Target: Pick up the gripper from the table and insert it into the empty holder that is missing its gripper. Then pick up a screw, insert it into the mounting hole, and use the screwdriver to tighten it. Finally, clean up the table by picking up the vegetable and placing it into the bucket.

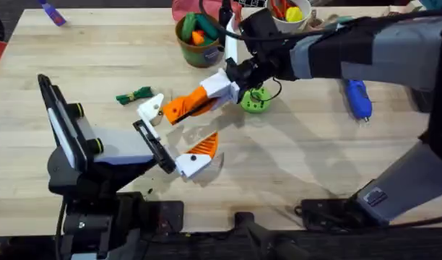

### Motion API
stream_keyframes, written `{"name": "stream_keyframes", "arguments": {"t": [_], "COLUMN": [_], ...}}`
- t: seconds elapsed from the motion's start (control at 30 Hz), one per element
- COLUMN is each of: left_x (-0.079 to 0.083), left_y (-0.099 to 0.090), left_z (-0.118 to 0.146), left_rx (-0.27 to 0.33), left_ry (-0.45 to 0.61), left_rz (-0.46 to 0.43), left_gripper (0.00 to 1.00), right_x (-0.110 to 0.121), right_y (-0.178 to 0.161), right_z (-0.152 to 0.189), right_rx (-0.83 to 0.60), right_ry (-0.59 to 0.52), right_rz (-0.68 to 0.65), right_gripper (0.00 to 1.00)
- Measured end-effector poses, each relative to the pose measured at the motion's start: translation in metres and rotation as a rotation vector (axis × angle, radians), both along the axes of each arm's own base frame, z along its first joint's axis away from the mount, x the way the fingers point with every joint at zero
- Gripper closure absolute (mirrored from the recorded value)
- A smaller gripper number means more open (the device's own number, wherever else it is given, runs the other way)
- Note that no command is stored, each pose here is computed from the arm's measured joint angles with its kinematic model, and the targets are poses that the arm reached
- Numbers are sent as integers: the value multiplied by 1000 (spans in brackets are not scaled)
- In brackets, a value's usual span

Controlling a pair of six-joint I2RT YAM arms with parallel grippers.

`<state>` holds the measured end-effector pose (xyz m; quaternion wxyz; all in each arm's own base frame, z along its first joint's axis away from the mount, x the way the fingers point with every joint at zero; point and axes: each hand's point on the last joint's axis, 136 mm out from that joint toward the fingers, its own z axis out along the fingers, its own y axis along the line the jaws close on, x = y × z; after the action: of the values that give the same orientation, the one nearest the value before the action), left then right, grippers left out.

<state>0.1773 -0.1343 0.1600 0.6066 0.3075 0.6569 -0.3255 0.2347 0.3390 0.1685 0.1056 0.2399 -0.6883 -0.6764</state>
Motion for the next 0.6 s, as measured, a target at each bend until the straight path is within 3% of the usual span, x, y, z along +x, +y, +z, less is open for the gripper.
{"name": "stream_keyframes", "arguments": {"t": [0.6], "left_x": [1], "left_y": [1], "left_z": [0], "left_rx": [-1], "left_ry": [2], "left_rz": [5], "left_gripper": [14], "right_x": [2], "right_y": [9], "right_z": [4], "right_rx": [-6], "right_ry": [-19], "right_rz": [6], "right_gripper": [993]}}
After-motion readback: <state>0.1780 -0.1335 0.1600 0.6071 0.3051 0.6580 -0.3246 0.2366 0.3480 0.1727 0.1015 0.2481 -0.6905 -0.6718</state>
